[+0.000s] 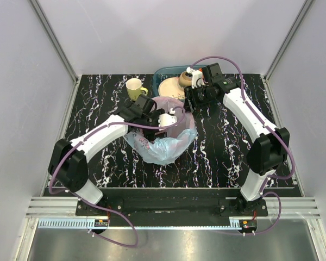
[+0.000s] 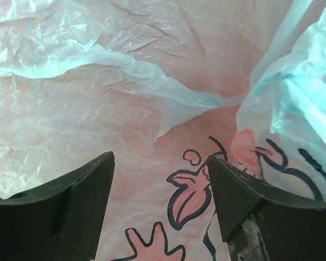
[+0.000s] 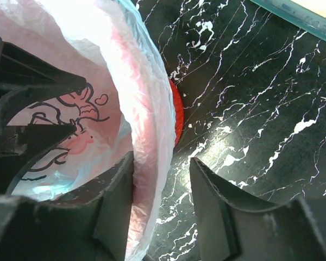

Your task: Put the trash bags into the trash bin

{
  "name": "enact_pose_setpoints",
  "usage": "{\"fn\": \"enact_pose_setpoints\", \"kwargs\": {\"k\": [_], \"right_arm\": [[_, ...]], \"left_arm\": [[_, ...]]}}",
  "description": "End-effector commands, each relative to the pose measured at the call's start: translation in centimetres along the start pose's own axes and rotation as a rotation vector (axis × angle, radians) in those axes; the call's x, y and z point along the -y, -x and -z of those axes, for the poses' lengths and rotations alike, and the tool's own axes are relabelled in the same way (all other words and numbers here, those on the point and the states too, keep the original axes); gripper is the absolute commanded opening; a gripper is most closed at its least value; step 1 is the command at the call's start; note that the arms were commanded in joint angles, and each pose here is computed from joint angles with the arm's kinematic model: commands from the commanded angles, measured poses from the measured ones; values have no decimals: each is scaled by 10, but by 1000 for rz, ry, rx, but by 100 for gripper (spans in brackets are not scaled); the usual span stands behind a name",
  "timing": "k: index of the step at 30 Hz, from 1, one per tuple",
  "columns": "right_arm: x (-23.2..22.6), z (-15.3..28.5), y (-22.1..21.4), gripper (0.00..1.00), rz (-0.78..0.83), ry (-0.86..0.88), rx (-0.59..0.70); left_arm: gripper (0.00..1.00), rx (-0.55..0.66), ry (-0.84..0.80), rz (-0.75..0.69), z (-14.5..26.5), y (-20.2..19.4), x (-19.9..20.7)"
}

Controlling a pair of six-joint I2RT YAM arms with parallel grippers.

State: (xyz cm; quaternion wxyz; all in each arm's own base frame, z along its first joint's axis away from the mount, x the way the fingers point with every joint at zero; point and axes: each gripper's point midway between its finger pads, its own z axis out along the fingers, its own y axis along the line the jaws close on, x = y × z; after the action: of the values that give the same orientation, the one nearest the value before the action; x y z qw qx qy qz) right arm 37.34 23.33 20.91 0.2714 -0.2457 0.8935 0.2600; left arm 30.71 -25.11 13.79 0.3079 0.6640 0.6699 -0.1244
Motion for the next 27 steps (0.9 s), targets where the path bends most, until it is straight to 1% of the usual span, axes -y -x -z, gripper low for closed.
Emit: {"fn": "enact_pose_setpoints", "kwargs": {"k": [1,2,4,5,6,7,8,9,10,11,12,13,14,15,16,17,18,19,20,22,23,24,26,27], "right_arm": [[-8,17,17,55,67,1,69],[-8,21,22,62,82,-1,84],[-6,24,30,69,119,-23,102],[-6,30,41,76,143,-33,130],[-6,32,46,78,162,-41,141],[-5,35,51,79,200,-46,154],[-8,40,63,79,225,-47,183],[-7,37,67,80,236,-44,186],[-7,37,71,80,250,-42,191],[-12,45,85,80,270,-37,223],[-11,36,83,78,265,-18,198],[-13,35,87,78,271,-10,202],[-16,38,94,76,279,0,219],[-18,31,94,76,279,25,212],[-20,29,97,75,288,37,214],[-25,29,101,75,303,49,222],[-25,22,101,75,306,62,212],[-30,18,101,75,323,74,210],[-33,19,106,75,334,81,219],[-36,7,107,74,333,110,210],[-39,9,113,74,337,124,226],[-39,-1,109,74,319,146,200],[-46,-4,112,74,317,181,198],[-46,-12,108,74,302,196,176]], "left_arm": [[75,276,86,24,31,60,-12],[76,338,65,29,40,74,-8],[78,438,112,68,70,101,-14],[79,471,121,81,80,110,-15],[81,511,134,114,94,119,-19],[82,553,159,116,113,128,-20],[82,577,168,128,123,131,-21],[82,600,186,160,135,131,-26],[82,632,178,146,150,134,-21],[81,623,168,141,155,128,-15],[79,617,167,140,159,122,-12],[74,605,140,136,159,116,-1],[69,581,57,105,163,107,27],[66,567,7,99,163,100,42],[60,563,-43,91,165,96,59],[58,540,-119,90,165,82,88],[55,532,-137,91,166,77,99],[49,520,-161,88,166,70,110],[45,475,-204,83,160,54,127],[42,460,-227,46,164,42,147],[40,431,-264,32,163,30,161],[39,431,-269,22,165,27,167],[39,421,-261,36,164,22,169],[38,410,-266,54,158,18,170]]}}
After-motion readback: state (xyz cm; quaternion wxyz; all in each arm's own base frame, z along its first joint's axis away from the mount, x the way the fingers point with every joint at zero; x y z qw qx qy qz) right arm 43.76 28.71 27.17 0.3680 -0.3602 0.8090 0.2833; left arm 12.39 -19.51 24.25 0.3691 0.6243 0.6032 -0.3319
